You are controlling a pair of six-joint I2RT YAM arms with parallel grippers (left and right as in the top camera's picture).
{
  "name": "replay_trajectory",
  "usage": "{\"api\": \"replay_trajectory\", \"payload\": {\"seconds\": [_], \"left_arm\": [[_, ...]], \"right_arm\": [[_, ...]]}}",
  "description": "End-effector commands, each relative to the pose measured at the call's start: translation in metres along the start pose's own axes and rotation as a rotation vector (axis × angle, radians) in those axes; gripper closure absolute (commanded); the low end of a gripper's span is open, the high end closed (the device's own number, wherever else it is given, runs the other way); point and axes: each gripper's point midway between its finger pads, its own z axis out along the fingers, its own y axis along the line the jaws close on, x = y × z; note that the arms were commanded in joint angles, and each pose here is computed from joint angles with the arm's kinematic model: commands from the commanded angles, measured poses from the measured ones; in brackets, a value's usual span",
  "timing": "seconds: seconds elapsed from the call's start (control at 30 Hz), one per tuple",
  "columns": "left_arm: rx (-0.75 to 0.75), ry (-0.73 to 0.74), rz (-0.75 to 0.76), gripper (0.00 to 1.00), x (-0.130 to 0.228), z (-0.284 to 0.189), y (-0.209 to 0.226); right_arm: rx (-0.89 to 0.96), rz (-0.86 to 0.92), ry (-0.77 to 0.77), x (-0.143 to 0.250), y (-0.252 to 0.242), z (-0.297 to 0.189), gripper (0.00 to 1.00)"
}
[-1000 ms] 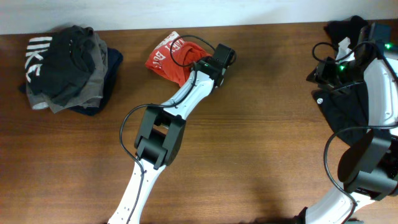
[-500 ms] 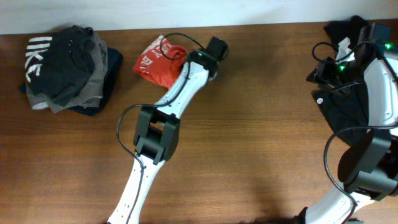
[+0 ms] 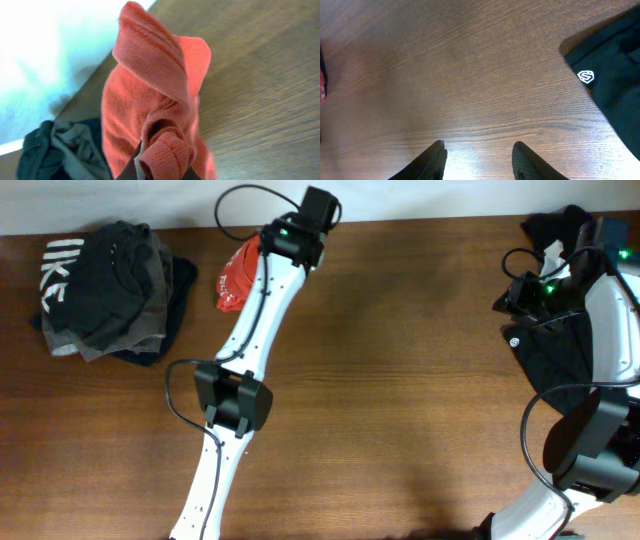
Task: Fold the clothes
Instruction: 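Grasp the red shirt bundle with the left gripper and lift it, then carry the red bundle left with the left gripper onto the clothes stack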
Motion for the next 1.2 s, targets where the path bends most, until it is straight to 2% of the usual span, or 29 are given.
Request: {"api": "replay_trajectory", "payload": {"seconds": [0.0, 0.23, 0.47, 0.67, 0.9, 1.03, 1.17], "left_arm": [[-0.051, -0.074, -0.088, 1.00, -0.005, -0.032, 0.051], [-0.149, -0.138, -0.176, 1.00, 0.004, -0.066, 0.117], [-0.327, -0.118, -0.099, 1.00, 0.025, -0.102, 0.183], [-0.460, -0.091, -0.043, 1.00, 0.042, -0.113, 0.240], [-0.564, -0.022, -0.119, 1.00, 0.098, -0.109, 0.316], [-0.558, -0.007, -0.151, 1.00, 0.131, -0.096, 0.346], [-0.523, -0.067, -0.186, 1.00, 0.156, -0.082, 0.374]], "right_arm": [[0.012, -0.011, -0.008, -0.001, -0.002, -0.003, 0.52], [0.012, -0.011, -0.007, 0.000, -0.002, -0.003, 0.53], [0.011, -0.011, -0.006, 0.000, -0.002, -0.003, 0.52], [0.010, -0.018, 0.004, 0.002, 0.003, -0.001, 0.52], [0.007, -0.028, 0.036, 0.011, 0.011, 0.002, 0.52], [0.008, -0.027, 0.051, 0.015, 0.012, 0.003, 0.52], [0.009, -0.022, 0.062, 0.017, 0.012, 0.003, 0.52]]}}
